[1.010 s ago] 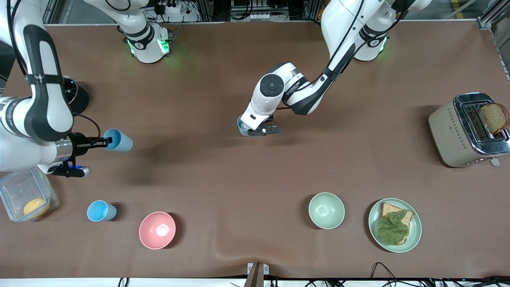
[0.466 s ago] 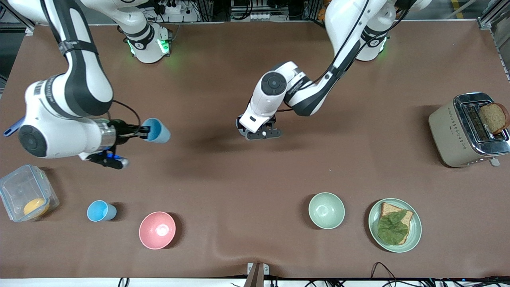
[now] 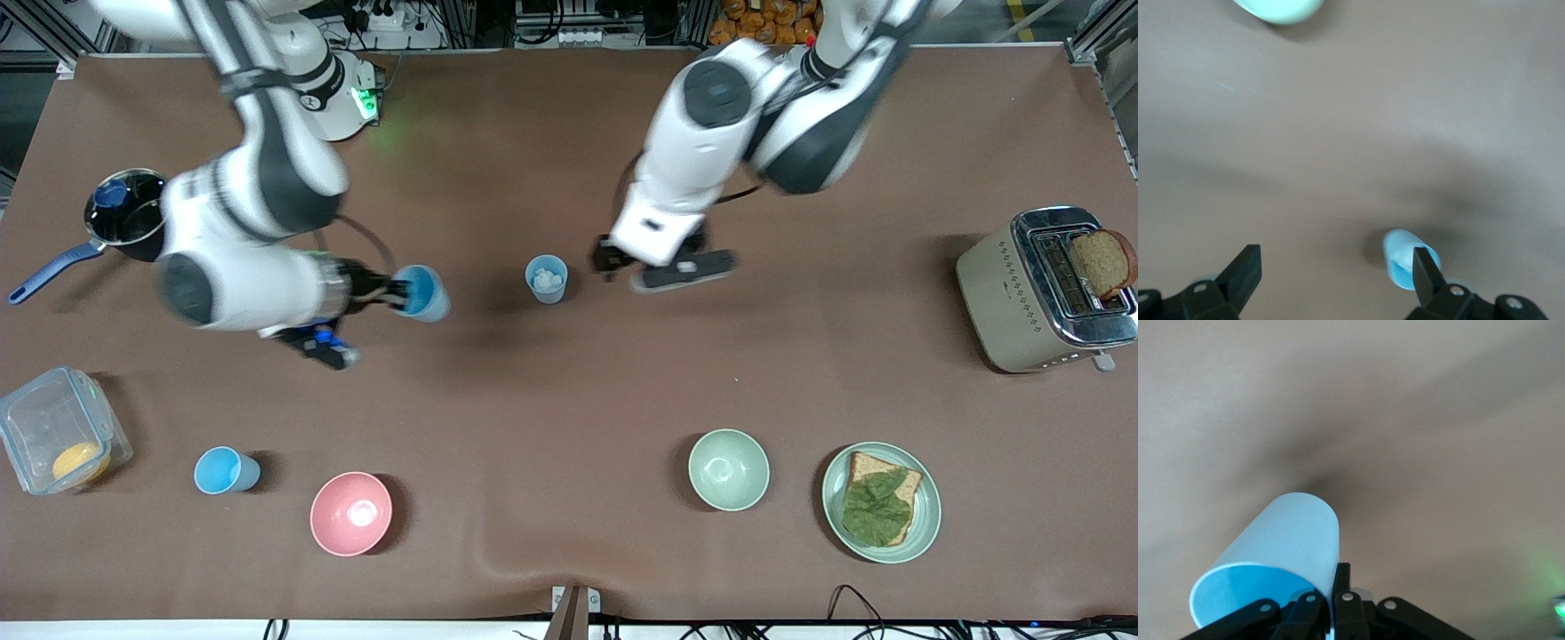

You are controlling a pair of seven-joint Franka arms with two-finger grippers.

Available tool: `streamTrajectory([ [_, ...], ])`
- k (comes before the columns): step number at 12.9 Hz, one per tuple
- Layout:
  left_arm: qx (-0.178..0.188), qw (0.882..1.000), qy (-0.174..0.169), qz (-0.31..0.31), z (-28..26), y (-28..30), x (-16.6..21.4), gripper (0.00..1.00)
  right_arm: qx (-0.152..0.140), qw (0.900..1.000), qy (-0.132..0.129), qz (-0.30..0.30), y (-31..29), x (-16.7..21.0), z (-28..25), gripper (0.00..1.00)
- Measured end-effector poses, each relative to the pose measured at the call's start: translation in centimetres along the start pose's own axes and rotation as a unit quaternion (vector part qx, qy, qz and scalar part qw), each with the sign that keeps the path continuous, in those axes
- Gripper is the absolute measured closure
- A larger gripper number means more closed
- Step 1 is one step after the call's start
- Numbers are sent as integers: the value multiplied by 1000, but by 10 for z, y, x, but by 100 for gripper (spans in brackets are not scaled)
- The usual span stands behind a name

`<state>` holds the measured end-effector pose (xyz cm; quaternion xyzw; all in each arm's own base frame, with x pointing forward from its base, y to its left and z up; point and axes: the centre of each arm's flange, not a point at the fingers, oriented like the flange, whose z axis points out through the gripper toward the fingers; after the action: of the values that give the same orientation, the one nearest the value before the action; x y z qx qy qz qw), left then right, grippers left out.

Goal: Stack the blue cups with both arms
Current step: 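Lower the right cup onto the placed cup while the left gripper withdraws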

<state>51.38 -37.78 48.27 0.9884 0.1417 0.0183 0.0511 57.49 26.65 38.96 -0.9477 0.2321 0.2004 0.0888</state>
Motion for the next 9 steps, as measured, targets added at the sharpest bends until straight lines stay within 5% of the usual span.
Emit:
streamTrajectory([
  [5, 38, 997, 9, 66, -79, -135, 86, 0, -5, 998, 33, 60, -68, -72, 85, 96],
  [9, 49, 996, 19, 72, -123, -200, 107, 0, -19, 996, 34, 82, -83, -89, 122, 96],
])
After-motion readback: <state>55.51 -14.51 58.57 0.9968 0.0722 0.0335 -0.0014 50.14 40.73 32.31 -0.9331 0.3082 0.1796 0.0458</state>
